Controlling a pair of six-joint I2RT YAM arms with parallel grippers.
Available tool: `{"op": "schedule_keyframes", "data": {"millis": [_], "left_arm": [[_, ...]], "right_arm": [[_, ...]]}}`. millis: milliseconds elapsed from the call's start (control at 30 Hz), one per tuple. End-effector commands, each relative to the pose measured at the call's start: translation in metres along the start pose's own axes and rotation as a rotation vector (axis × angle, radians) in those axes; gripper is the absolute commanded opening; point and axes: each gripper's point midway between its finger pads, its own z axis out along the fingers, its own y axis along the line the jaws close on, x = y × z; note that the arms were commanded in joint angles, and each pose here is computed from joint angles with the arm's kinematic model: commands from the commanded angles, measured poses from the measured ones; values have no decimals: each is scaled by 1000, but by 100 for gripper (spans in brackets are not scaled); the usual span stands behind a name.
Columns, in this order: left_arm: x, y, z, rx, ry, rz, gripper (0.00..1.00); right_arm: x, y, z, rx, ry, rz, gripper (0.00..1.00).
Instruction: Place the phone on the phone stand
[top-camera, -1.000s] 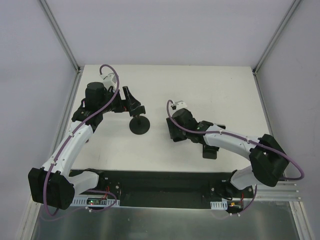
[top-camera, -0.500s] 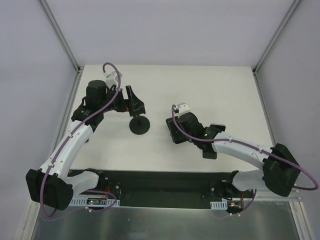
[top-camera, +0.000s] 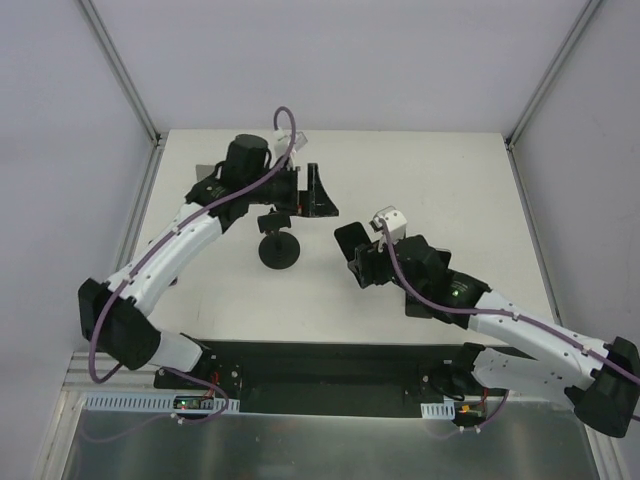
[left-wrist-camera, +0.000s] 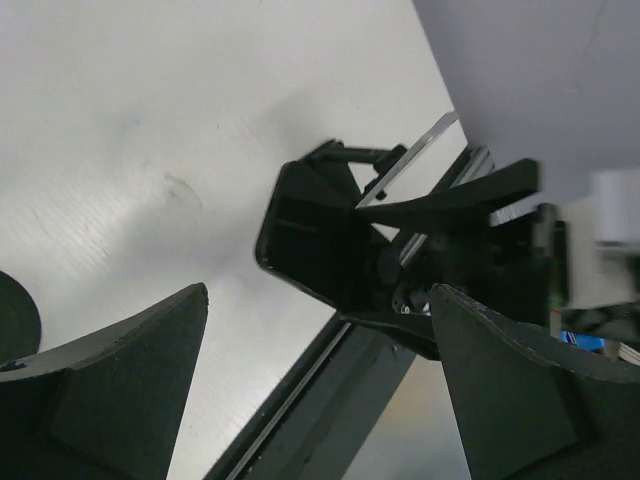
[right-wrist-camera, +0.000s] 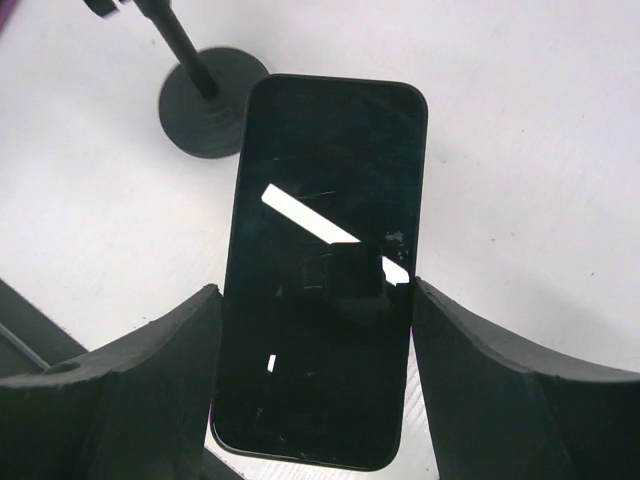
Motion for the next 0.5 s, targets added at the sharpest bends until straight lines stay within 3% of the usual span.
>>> {"op": "schedule_keyframes", "data": {"millis": [0, 133, 200, 233, 433, 467], "left_arm": [[32, -7, 27, 55, 185, -96, 92], [44, -25, 44, 137, 276, -107, 92], [48, -39, 50, 207, 330, -115, 87], [53, -46, 53, 232, 351, -112, 78], [57, -66, 57, 330, 382, -124, 48], [59, -66, 58, 332, 388, -128, 36]], "right_arm": [[-49, 9, -27, -63, -181, -7, 1], [-59, 9, -41, -83, -222, -17, 1], [-61, 9, -45, -87, -235, -21, 1], [-61, 9, -45, -88, -236, -23, 1], [-59, 10, -48, -102, -258, -29, 1], [-59, 10, -48, -101, -260, -30, 1]]}}
